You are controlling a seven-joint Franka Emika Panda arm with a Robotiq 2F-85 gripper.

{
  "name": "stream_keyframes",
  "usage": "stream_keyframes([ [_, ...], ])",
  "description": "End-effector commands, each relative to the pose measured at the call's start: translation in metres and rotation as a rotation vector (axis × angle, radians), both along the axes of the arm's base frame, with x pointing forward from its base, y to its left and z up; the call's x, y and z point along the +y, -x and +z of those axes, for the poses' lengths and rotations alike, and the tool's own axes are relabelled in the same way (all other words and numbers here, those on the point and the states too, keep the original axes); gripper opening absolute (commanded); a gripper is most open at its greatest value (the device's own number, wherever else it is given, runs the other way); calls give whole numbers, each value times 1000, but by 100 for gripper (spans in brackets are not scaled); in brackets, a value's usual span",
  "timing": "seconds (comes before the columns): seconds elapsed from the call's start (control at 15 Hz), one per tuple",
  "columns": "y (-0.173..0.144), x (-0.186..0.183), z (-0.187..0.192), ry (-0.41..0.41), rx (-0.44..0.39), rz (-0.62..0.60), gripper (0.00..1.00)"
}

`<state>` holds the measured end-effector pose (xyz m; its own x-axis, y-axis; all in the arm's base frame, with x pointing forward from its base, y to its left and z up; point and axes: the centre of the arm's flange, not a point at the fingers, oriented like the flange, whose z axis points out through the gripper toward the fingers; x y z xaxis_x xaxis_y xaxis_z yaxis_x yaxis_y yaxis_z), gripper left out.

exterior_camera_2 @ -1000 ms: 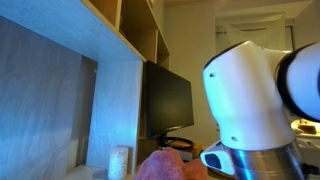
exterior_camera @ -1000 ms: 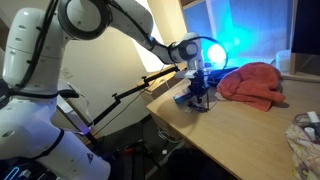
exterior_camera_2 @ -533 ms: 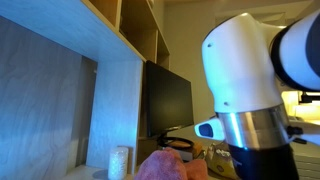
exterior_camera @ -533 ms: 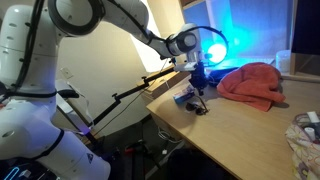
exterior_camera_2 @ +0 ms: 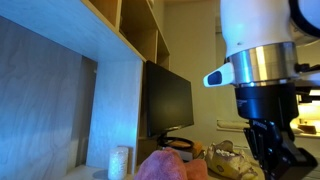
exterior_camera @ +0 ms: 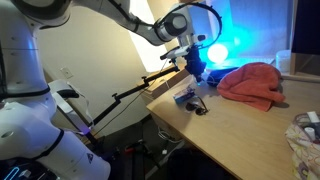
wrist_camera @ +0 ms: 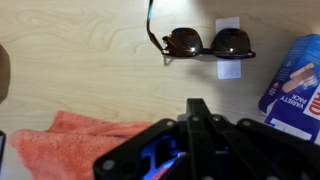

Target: Fold the sunglasses.

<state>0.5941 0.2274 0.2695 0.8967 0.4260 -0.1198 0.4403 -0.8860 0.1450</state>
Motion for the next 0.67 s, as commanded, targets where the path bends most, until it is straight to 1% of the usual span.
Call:
stream_keyframes([
  [0.0, 16, -36, 20, -25, -43, -39, 0],
  [0.33, -3, -88, 9, -49, -24, -157, 0],
  [0.6, -8, -116, -7, -52, 8, -230, 0],
])
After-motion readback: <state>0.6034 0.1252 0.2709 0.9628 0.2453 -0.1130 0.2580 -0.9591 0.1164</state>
